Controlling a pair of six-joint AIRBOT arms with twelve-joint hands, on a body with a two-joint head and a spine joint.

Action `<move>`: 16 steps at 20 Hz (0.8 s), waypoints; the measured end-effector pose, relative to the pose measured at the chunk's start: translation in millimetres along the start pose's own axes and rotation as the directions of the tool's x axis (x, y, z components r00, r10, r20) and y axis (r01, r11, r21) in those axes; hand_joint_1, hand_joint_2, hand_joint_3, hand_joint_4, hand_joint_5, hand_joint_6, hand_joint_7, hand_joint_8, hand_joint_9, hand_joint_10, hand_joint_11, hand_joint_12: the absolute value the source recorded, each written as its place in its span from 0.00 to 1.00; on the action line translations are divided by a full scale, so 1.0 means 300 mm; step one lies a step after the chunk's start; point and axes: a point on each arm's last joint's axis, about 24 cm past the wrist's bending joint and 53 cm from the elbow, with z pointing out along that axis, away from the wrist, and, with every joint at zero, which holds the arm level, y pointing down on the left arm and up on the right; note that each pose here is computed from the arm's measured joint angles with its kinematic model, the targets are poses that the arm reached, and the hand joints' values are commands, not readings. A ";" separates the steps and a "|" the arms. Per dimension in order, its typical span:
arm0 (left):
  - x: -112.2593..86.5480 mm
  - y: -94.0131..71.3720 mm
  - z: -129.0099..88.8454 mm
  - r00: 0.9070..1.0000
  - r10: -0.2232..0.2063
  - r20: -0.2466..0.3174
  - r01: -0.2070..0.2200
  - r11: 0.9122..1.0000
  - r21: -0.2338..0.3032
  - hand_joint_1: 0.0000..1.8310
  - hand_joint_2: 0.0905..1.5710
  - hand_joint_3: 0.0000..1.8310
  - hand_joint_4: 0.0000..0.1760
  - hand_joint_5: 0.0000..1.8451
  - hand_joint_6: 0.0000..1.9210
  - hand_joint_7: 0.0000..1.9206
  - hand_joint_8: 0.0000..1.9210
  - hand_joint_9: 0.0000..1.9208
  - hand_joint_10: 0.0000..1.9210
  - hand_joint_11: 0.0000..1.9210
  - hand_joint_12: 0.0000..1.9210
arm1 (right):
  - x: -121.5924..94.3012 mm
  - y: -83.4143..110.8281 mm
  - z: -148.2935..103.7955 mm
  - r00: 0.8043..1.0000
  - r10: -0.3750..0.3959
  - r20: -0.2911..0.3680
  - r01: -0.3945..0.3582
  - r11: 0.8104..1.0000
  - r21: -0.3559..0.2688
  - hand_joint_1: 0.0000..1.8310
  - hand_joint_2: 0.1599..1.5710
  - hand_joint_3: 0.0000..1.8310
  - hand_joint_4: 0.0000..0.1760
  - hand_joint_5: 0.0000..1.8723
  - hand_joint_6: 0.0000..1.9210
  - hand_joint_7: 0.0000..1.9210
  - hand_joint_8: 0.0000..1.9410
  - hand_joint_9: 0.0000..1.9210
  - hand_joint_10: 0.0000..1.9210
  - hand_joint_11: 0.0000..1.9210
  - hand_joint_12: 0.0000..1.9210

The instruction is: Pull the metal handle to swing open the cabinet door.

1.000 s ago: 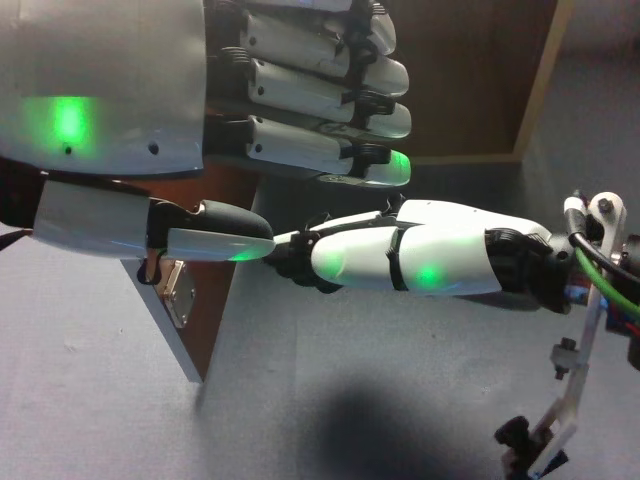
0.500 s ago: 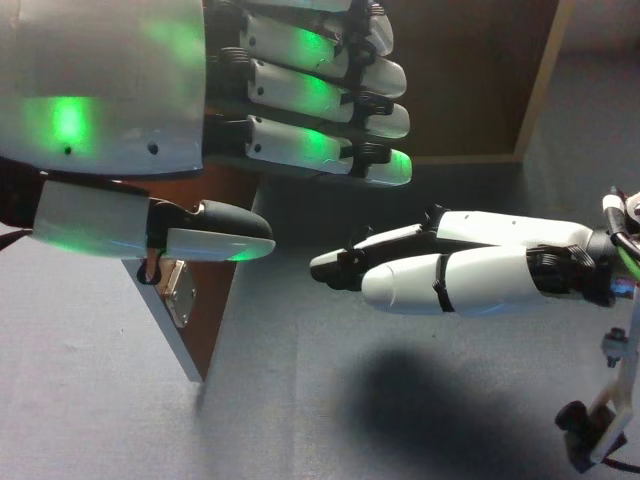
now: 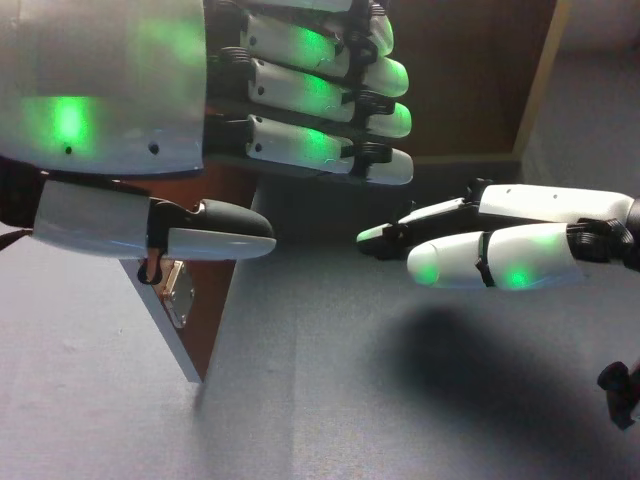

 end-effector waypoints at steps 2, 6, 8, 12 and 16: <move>0.000 0.000 0.000 1.000 0.000 0.000 0.000 1.000 0.000 0.00 1.00 0.03 0.00 0.24 0.00 0.24 0.00 0.23 0.00 0.04 0.44 | -0.005 -0.001 -0.002 1.000 -0.010 0.000 0.010 1.000 0.000 0.03 1.00 0.03 0.00 0.20 0.00 0.21 0.00 0.20 0.00 0.00 0.49; 0.000 0.000 0.000 1.000 0.000 0.000 0.000 1.000 0.000 0.00 1.00 0.03 0.00 0.24 0.00 0.24 0.00 0.23 0.00 0.04 0.44 | -0.022 -0.004 -0.008 1.000 -0.025 0.006 0.025 1.000 0.003 0.04 1.00 0.03 0.00 0.21 0.00 0.21 0.00 0.20 0.00 0.00 0.50; 0.000 0.000 0.000 1.000 0.000 0.000 0.000 1.000 0.000 0.00 1.00 0.04 0.00 0.24 0.00 0.24 0.00 0.23 0.00 0.04 0.44 | -0.048 -0.010 -0.019 0.999 -0.049 0.015 0.049 0.999 0.011 0.05 1.00 0.03 0.00 0.21 0.00 0.21 0.00 0.20 0.00 0.00 0.51; 0.000 0.000 0.000 1.000 0.000 0.000 0.000 1.000 0.001 0.00 1.00 0.04 0.00 0.24 0.00 0.24 0.00 0.22 0.00 0.04 0.44 | -0.130 -0.037 -0.074 0.968 -0.252 0.019 0.251 0.966 0.057 0.04 1.00 0.03 0.00 0.21 0.00 0.21 0.00 0.19 0.00 0.00 0.50; 0.000 -0.001 0.000 1.000 0.000 0.000 0.000 1.000 0.001 0.00 1.00 0.04 0.00 0.24 0.00 0.24 0.00 0.23 0.00 0.04 0.44 | -0.174 -0.038 -0.095 0.916 -0.400 0.032 0.397 0.915 0.075 0.04 1.00 0.03 0.00 0.21 0.00 0.21 0.00 0.19 0.00 0.00 0.50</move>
